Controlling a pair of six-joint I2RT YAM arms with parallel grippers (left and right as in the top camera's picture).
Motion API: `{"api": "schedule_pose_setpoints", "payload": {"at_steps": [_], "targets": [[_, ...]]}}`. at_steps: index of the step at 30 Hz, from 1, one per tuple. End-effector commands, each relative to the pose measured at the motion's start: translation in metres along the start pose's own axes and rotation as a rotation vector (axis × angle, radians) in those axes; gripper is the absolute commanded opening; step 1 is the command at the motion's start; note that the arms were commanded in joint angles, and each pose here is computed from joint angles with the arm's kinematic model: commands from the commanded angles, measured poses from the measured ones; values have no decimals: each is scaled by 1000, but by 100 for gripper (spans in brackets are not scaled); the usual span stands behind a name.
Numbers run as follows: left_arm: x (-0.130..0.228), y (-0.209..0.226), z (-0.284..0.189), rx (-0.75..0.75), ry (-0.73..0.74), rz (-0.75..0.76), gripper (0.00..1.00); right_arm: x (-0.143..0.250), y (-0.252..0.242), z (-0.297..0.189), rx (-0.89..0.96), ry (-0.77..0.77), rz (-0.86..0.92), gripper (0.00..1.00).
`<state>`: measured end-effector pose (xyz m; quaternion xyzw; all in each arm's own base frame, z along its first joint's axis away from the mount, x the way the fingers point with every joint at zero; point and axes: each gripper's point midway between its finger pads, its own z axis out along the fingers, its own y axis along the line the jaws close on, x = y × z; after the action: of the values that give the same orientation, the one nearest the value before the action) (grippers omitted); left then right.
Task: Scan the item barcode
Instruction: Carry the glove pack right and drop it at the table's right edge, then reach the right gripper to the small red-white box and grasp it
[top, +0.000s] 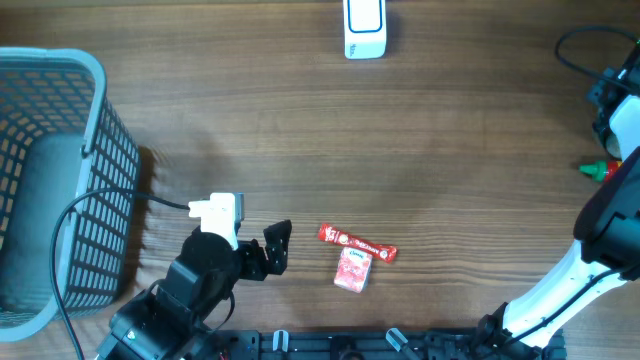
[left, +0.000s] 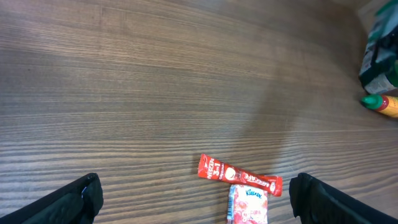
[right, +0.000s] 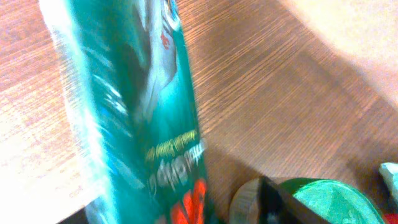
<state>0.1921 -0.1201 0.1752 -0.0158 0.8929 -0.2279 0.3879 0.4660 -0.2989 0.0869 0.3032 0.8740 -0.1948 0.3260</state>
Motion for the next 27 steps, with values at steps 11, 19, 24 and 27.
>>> {"api": "schedule_pose_setpoints", "payload": {"at_steps": [11, 19, 24, 27], "targets": [[-7, -3, -4, 4, -22, 23, 100, -96, 74, -322, -773, -258, 272, 100], [-7, -3, -4, 4, -22, 24, 100, 91, 97, -405, -810, 478, 261, 99], [-6, -3, -4, 4, -21, 24, 100, 204, 123, -428, -821, 810, -35, 99], [-6, -3, -4, 4, -21, 24, 100, 261, 134, -429, -767, 945, -99, 89]]}}
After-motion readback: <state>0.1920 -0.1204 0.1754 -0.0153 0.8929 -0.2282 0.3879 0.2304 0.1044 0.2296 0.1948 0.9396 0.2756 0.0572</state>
